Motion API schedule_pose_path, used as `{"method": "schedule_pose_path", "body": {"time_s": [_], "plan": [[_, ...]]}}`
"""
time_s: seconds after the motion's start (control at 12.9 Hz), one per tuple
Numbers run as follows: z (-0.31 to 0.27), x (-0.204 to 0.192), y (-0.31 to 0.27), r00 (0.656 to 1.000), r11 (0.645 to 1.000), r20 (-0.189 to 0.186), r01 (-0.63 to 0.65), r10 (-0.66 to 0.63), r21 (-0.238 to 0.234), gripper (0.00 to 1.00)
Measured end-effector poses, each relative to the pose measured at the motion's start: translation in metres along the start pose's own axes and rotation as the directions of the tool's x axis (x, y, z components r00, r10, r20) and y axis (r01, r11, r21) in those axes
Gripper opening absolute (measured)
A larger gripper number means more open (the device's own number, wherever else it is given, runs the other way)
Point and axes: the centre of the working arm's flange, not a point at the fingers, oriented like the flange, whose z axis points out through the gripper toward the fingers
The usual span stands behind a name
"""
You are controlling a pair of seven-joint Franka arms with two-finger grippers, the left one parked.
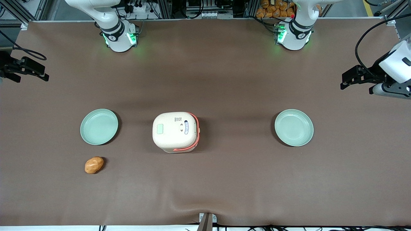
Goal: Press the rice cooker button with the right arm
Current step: 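Raise the right arm from its rest pose toward the rice cooker, then move the closed right gripper over the rice cooker's green button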
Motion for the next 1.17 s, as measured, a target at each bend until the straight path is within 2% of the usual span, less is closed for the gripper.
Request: {"method": "schedule_pose_path", "body": {"time_s": [0.39,0.78,0.86,0.93,1.01,1.17], "plan": [[0.001,0.0,-0.001,1.0,1.0,0.001,0.003,-0.003,0.0,1.0],[0.027,0.019,-0.03,0.997,0.998,0.028,0.069,-0.069,-0.002,1.0],[0.035,0.027,-0.047,0.995,0.995,0.022,0.097,-0.097,-0.005,0.94],[0.045,0.036,-0.069,0.993,0.993,0.013,0.121,-0.121,-0.009,0.94],[0.056,0.043,-0.094,0.992,0.992,0.005,0.129,-0.129,-0.014,0.86],[0.081,0.054,-0.147,0.992,0.992,0.001,0.127,-0.127,-0.023,0.62]]}}
